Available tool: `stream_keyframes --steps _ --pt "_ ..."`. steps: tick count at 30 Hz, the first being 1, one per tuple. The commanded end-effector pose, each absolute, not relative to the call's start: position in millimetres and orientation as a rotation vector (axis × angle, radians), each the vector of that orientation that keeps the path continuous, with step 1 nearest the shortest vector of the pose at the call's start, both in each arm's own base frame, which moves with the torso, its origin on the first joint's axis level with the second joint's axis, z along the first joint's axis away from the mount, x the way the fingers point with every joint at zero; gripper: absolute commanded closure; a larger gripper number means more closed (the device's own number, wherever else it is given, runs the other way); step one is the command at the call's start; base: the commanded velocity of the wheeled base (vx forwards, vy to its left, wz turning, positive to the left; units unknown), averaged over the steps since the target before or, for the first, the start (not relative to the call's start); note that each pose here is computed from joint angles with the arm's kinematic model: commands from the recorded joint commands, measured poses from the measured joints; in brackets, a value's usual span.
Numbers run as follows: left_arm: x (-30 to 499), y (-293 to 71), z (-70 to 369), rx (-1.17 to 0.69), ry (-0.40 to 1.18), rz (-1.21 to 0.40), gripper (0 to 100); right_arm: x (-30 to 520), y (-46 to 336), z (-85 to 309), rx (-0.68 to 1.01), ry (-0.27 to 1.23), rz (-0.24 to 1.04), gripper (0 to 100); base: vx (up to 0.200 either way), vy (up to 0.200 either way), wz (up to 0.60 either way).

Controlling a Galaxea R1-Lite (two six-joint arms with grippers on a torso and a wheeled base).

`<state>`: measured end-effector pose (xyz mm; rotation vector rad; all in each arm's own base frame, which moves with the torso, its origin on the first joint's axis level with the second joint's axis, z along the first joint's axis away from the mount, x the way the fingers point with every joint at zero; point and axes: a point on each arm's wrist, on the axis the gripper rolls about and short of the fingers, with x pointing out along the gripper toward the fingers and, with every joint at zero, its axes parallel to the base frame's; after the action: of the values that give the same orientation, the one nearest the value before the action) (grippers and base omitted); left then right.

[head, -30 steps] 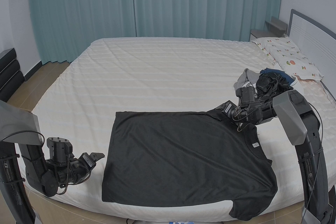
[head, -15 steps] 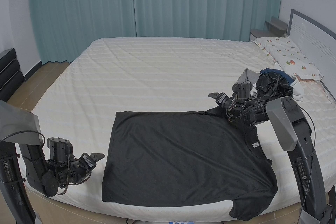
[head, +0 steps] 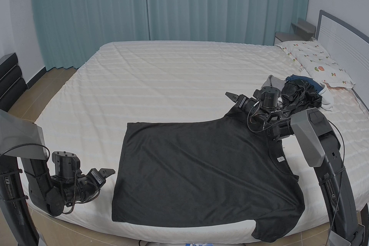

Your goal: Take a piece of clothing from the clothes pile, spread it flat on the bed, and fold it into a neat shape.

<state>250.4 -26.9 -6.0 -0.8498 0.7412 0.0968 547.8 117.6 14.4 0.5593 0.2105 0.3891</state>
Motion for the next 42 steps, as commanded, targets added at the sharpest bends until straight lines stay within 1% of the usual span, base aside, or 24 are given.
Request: stream_keyframes --steps 1,4,7,8,9,11,14,15,16,20,23,24,29,32,33,35,36,38,42 --pt "250 -27 -7 -0.849 0.744 0.1 0 547 122 1 0.468 0.193 0.396 0 0.0 0.0 0.0" --pt "250 -27 -6 -0.849 0.742 0.099 0 547 123 18 0.41 0.077 0.416 0 0.0 0.0 0.0" --pt "250 -27 -7 -0.849 0.744 0.1 0 546 125 37 0.387 0.033 0.428 0 0.0 0.0 0.0" --pt "250 -27 -7 -0.849 0.744 0.1 0 546 125 37 0.387 0.033 0.428 0 0.0 0.0 0.0" --pt "250 -27 -7 -0.848 0.743 0.101 0 546 124 36 0.345 0.04 0.423 0 0.0 0.0 0.0" --pt "250 -27 -7 -0.848 0.743 0.101 0 547 124 26 0.307 0.069 0.418 0 0.0 0.0 0.0" --pt "250 -27 -7 -0.849 0.745 0.1 0 546 124 -21 0.222 0.237 0.393 0 0.0 0.0 0.0" --pt "250 -27 -7 -0.849 0.745 0.1 0 545 123 -36 0.192 0.265 0.38 0 0.0 0.0 0.0" --pt "250 -27 -7 -0.849 0.745 0.1 0 545 123 -42 0.177 0.271 0.357 0 0.0 0.0 0.0" --pt "250 -27 -7 -0.848 0.746 0.101 0 546 121 -36 0.173 0.229 0.314 0 0.0 0.0 0.0" --pt "250 -27 -7 -0.848 0.746 0.101 0 548 120 -19 0.182 0.15 0.308 0 0.0 0.0 0.0" --pt "250 -27 -7 -0.849 0.745 0.1 0 549 118 -10 0.188 0.095 0.302 0 0.0 0.0 0.0" --pt "250 -27 -7 -0.849 0.745 0.1 0 552 106 -5 0.204 0.06 0.276 0 0.0 0.0 0.0" --pt "250 -27 -7 -0.848 0.746 0.101 0 552 103 -1 0.254 0.04 0.271 0 0.0 0.0 0.0" --pt "250 -27 -8 -0.848 0.748 0.102 0 552 106 11 0.339 -0.009 0.283 0 0.0 0.0 0.0" --pt "250 -27 -9 -0.848 0.752 0.104 0 549 114 29 0.422 -0.051 0.304 0 0.0 0.0 0.0" --pt "250 -27 -10 -0.848 0.756 0.106 0 547 120 37 0.46 -0.057 0.316 0 0.0 0.0 0.0" --pt "250 -27 -10 -0.847 0.758 0.107 0 546 126 36 0.488 -0.046 0.337 0 0.0 0.0 0.0" --pt "250 -27 -10 -0.847 0.756 0.108 0 546 125 34 0.513 -0.032 0.338 0 0.0 0.0 0.0"
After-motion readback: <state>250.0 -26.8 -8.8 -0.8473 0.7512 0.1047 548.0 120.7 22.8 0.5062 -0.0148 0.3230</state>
